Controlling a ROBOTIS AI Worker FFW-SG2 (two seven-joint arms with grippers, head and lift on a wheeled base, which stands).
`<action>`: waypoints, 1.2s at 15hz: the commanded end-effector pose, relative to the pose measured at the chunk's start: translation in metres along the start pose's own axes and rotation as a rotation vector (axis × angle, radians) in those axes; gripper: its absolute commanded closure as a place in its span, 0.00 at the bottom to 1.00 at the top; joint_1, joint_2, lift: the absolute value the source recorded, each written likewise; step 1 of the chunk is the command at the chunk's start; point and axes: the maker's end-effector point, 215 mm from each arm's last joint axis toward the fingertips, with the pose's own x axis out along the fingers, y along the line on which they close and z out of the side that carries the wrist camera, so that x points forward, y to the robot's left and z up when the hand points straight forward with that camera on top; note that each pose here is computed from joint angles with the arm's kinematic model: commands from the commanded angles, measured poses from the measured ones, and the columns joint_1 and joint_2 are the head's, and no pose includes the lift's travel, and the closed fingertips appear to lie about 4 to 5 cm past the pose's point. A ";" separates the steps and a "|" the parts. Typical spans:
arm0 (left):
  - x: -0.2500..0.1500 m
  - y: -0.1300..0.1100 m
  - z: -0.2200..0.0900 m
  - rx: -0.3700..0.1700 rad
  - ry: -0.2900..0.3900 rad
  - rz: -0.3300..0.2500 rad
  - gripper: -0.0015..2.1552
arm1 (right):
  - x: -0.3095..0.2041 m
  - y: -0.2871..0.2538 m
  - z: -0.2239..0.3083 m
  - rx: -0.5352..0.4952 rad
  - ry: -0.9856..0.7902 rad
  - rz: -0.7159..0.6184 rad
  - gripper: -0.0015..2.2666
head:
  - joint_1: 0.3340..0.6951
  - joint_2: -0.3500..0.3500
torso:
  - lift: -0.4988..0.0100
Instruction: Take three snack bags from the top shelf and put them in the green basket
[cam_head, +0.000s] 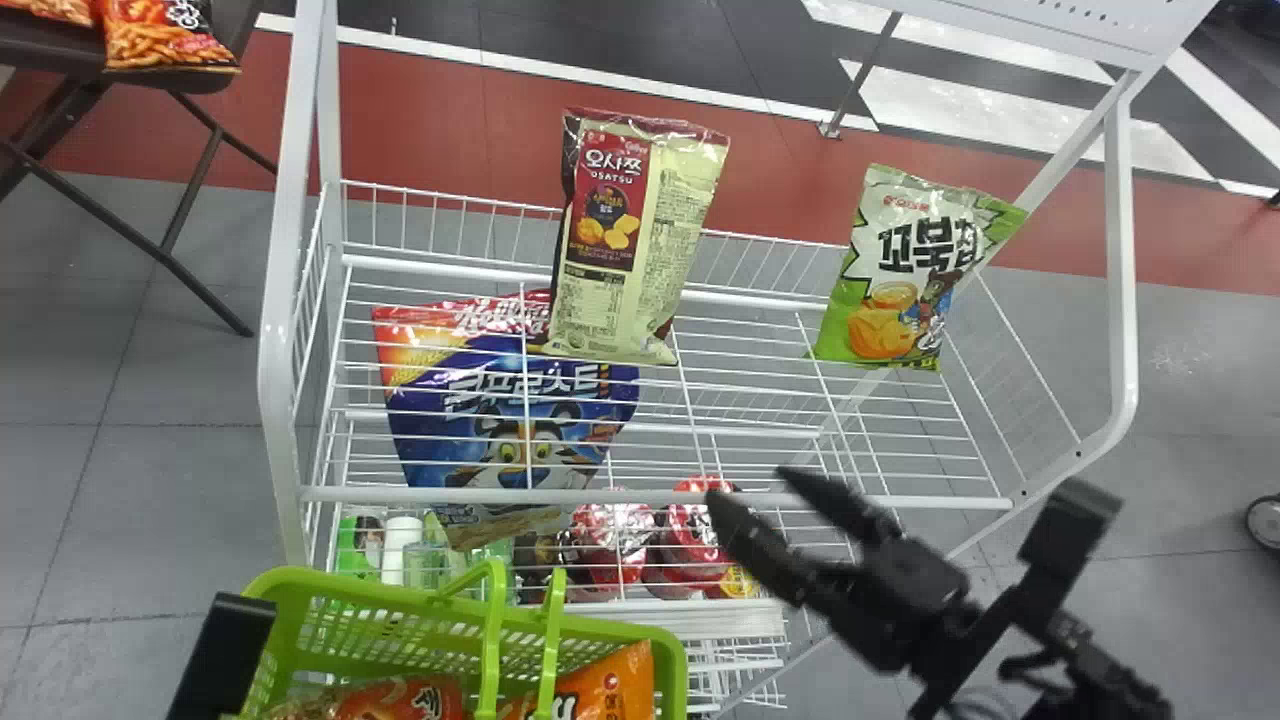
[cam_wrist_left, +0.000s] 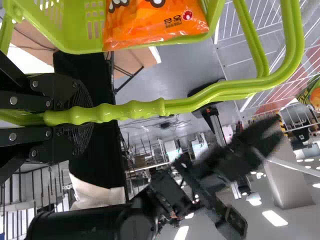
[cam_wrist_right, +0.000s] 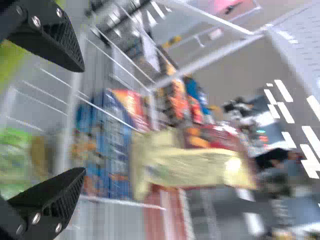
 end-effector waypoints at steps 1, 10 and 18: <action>0.001 0.002 -0.003 -0.012 0.006 0.002 0.72 | 0.017 -0.055 0.054 -0.074 -0.133 -0.111 0.02 | 1.00 0.00 | 0.92; 0.000 0.011 -0.002 -0.025 0.008 0.013 0.72 | 0.079 -0.225 0.089 -0.062 -0.227 -0.568 0.04 | 1.00 0.00 | 0.92; -0.005 0.011 0.006 -0.014 -0.005 0.013 0.72 | 0.103 -0.284 0.093 -0.093 -0.123 -0.608 0.55 | 1.00 0.00 | 0.92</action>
